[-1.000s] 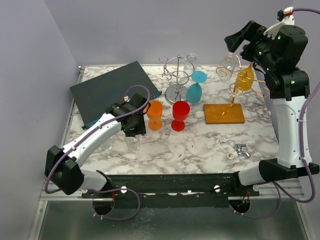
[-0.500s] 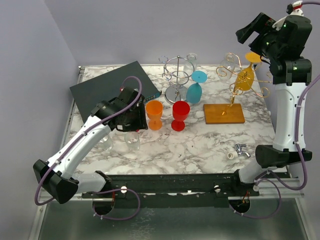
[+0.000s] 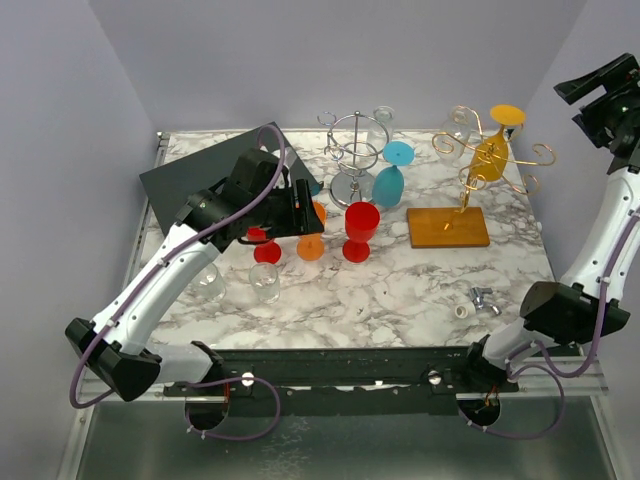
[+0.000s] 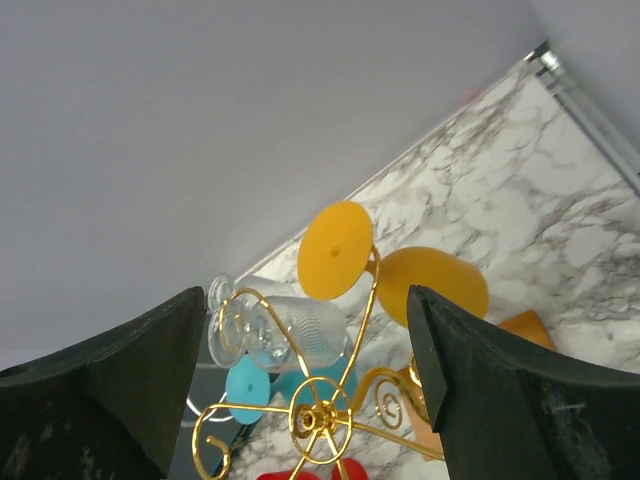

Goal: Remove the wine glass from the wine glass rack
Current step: Place the wine glass at the center of the board, then pick up the wine glass from the wine rack.

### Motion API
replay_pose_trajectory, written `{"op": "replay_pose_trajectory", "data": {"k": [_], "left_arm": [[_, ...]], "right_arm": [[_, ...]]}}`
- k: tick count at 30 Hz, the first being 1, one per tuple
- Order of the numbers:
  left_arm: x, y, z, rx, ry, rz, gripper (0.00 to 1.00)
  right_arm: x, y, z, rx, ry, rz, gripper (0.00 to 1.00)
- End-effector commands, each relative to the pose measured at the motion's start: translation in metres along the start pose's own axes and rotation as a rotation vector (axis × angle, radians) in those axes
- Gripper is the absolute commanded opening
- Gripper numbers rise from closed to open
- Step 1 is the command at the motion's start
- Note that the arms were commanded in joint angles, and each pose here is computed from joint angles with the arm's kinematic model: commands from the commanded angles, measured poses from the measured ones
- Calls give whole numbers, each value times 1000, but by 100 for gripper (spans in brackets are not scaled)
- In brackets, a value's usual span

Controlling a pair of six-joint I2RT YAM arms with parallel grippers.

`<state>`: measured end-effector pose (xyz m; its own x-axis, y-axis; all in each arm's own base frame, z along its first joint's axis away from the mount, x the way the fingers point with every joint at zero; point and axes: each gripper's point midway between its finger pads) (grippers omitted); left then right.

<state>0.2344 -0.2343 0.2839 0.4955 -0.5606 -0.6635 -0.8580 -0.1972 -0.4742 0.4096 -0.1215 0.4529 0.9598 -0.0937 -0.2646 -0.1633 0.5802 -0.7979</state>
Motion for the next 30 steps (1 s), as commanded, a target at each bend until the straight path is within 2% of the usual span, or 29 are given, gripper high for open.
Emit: {"op": "replay_pose_trajectory", "data": {"k": [1,6,16,30], "left_arm": [[-1,-21,-34,32,152,-45,64],[-9,-33,-45,20,222,-82,68],[-14,-40,-50,8,271,-96,68],[-7,-43,-50,-15,279,-85,67]], "right_arm": [[13,22,16,90,-136,112,86],[35,37,-1,128,-122,160,80],[73,46,-14,184,-142,208,66],[101,68,-21,217,-144,269,55]]}}
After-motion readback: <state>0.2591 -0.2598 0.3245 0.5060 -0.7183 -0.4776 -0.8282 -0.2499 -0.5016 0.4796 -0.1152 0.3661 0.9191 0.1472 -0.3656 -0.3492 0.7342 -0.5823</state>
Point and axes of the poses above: each gripper's point midway between its finger pads, its own x axis out along the fingers, its own z axis along the line the jaws close on, y = z × x, and after that the axes turned 6 degrees about -x, right-handed
